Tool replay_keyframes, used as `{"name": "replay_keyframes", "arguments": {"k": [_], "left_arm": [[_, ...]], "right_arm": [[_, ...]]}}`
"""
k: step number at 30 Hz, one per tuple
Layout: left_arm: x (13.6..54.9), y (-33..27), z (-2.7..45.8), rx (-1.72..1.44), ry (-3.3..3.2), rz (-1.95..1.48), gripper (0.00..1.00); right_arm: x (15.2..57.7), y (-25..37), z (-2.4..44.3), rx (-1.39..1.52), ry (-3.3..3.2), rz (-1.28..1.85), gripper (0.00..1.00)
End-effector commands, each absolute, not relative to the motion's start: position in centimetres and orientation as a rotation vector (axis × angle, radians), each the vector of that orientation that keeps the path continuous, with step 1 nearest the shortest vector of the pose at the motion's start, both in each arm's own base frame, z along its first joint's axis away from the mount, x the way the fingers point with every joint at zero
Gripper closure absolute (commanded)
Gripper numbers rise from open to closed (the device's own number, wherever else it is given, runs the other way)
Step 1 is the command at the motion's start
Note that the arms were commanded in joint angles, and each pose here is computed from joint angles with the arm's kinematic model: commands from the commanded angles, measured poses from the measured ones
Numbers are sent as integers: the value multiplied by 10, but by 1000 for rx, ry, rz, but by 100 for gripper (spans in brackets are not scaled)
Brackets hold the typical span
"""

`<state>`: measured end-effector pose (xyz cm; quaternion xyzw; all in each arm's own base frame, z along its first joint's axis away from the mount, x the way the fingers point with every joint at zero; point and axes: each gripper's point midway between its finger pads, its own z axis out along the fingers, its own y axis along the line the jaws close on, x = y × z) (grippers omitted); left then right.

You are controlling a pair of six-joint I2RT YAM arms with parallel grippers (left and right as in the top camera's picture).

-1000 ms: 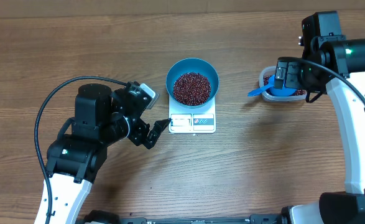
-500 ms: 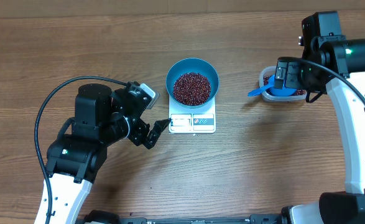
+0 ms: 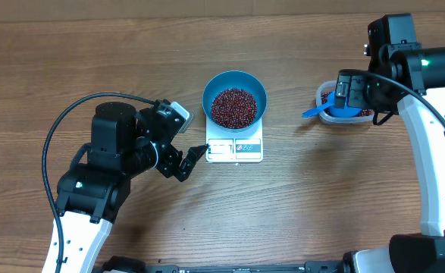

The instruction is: Scoop item into bowl and weigh 150g on scale

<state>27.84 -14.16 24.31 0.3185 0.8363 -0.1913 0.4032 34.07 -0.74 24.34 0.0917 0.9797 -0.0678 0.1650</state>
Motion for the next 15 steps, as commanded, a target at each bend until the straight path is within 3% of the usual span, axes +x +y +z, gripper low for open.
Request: {"name": "replay_keyframes", "arguments": {"k": [1, 15], "left_arm": [[281, -143, 254, 827, 2072, -479, 1], [274, -142, 266, 825, 2031, -467, 0]], "right_arm": [[342, -8, 250, 252, 2769, -187, 0], [342, -8, 250, 252, 2769, -187, 0]]}}
